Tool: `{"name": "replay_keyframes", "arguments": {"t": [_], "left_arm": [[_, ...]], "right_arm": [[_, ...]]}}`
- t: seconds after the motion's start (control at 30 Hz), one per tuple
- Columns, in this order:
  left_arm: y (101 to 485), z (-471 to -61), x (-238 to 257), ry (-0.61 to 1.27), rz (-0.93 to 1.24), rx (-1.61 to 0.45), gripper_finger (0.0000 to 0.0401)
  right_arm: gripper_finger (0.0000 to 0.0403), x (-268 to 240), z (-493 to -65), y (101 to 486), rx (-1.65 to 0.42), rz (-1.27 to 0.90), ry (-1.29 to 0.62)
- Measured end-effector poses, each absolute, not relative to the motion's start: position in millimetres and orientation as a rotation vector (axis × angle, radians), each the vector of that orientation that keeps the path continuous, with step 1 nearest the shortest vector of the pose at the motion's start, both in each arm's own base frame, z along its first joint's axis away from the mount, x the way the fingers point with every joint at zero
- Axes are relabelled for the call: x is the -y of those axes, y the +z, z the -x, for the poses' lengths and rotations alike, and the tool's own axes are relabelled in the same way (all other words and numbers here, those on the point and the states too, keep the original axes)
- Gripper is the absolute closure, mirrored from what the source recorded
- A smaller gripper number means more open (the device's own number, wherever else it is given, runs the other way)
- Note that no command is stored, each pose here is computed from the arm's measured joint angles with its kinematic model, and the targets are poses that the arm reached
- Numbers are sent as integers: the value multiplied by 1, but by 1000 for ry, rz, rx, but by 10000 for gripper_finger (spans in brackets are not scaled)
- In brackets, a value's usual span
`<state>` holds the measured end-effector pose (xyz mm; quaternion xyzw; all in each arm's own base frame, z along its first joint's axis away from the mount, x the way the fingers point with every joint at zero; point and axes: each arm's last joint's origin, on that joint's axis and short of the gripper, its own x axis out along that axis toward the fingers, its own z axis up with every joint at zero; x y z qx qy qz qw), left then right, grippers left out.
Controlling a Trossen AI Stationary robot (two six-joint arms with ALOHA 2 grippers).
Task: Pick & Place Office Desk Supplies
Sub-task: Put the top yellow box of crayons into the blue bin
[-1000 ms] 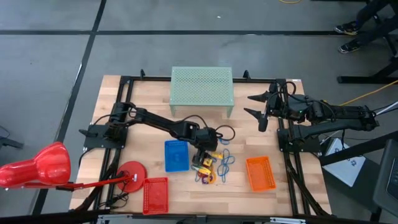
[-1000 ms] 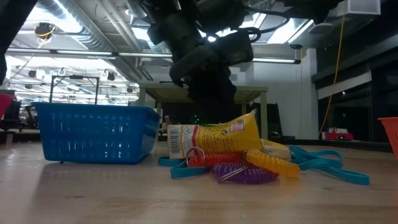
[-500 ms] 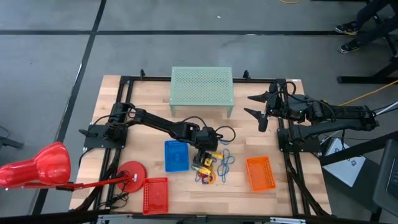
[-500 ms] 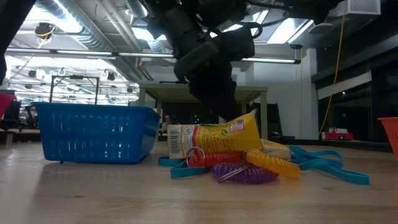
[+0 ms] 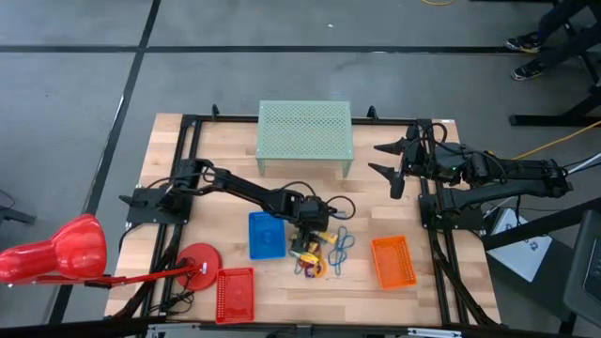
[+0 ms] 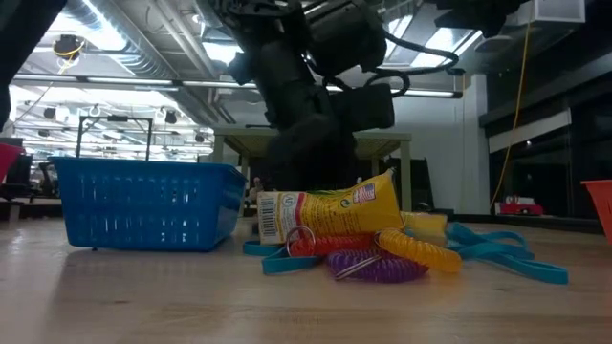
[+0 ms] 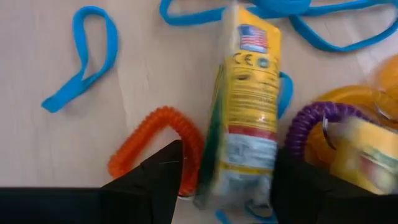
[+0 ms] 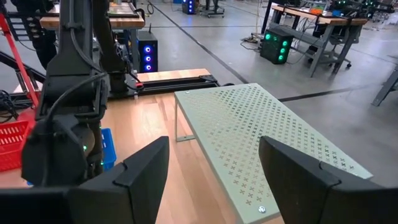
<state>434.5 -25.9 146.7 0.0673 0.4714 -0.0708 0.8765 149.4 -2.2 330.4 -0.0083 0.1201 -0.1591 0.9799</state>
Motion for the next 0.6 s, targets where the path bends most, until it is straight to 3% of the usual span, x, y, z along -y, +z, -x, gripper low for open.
{"name": "replay_keyframes", "arguments": {"t": [0.13, 0.47, 0.6], "left_arm": [[150, -435, 27, -166, -182, -972, 213], [179, -443, 27, -226, -185, -889, 325], [187, -443, 27, -231, -190, -870, 351]], "right_arm": [[153, 2, -149, 330, -241, 14, -321], [153, 2, -149, 330, -243, 18, -321], [153, 2, -149, 330, -243, 18, -321]]}}
